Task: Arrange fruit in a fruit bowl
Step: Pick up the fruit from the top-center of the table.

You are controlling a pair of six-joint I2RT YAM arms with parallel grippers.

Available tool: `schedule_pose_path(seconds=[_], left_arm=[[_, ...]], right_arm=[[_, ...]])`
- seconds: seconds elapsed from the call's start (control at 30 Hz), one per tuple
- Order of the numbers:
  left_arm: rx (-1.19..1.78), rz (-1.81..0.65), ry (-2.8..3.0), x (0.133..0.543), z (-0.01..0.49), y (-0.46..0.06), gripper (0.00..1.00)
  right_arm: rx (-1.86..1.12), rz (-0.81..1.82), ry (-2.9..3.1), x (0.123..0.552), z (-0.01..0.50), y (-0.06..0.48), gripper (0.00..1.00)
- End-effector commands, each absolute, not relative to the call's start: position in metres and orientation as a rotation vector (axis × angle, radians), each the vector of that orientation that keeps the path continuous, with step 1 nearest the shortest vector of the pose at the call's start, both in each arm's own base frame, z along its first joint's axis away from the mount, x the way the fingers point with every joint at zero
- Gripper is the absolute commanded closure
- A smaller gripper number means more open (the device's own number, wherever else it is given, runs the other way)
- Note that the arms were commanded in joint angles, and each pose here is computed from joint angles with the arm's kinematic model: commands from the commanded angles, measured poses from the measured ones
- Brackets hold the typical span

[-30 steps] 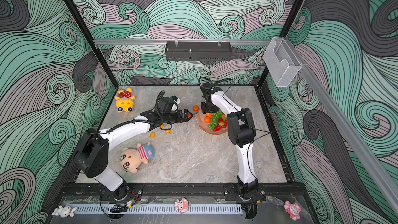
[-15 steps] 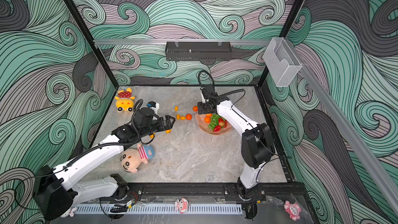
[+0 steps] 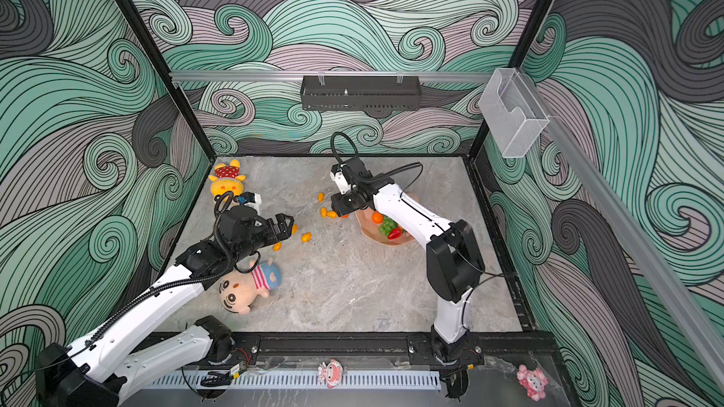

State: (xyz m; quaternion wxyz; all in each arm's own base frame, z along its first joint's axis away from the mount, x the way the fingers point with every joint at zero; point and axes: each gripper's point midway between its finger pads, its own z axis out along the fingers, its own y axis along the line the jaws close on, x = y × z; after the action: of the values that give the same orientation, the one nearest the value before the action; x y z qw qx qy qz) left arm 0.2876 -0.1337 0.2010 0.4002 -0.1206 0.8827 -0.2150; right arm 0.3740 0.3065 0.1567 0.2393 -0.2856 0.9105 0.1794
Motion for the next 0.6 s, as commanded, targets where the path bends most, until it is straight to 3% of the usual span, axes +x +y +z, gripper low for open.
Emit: schedule_pose_path(seconds=[0.0, 0.57], left_arm=[[-0.333, -0.586, 2.289, 0.284, 0.192, -0.131, 0.02], [-0.412, -0.674, 2.307, 0.297, 0.180, -0.117, 0.01]], right_arm=[[-0.915, 0.487, 2.546, 0.362, 0.142, 0.313, 0.50], [-1.150, 0.107, 2.659, 0.371, 0.091, 0.323, 0.51]])
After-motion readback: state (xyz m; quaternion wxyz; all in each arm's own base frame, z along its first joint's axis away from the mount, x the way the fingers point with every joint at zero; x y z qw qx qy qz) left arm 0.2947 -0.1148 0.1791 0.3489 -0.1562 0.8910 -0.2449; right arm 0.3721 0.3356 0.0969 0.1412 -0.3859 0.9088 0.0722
